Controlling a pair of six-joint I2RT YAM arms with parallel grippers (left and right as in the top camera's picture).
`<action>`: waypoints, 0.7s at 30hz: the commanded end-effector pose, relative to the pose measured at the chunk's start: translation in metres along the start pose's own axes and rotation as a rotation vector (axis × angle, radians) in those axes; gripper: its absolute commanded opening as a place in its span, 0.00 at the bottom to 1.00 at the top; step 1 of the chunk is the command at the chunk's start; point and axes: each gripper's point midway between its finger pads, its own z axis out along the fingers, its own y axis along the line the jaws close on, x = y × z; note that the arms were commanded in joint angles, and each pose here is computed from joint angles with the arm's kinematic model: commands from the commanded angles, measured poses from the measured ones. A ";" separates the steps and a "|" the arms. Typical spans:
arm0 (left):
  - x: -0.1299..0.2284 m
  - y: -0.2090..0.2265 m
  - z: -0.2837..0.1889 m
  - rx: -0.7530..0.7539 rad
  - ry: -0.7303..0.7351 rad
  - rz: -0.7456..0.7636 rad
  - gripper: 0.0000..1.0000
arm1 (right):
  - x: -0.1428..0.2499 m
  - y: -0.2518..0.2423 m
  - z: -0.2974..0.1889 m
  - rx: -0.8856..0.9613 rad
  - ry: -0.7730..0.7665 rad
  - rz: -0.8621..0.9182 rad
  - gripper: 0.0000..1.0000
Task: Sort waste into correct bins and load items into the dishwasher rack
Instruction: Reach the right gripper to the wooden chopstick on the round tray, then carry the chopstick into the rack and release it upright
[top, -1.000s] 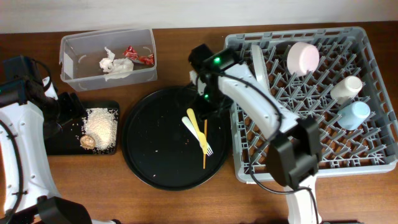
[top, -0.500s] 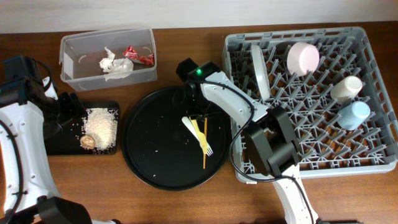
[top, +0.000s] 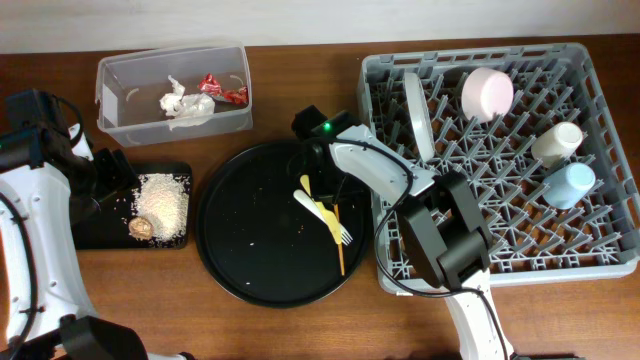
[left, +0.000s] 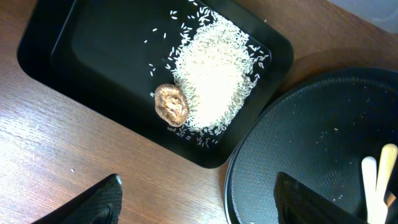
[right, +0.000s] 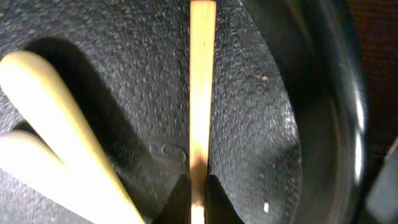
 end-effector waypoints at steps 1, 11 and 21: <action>-0.002 0.001 -0.003 0.004 -0.011 -0.016 0.78 | 0.000 0.004 -0.033 -0.018 -0.045 -0.087 0.04; -0.001 0.001 -0.003 0.003 -0.011 -0.016 0.78 | 0.009 0.014 -0.102 -0.050 -0.178 -0.218 0.04; 0.001 0.001 -0.003 0.003 -0.003 -0.016 0.77 | 0.025 -0.151 -0.224 -0.010 -0.309 0.005 0.04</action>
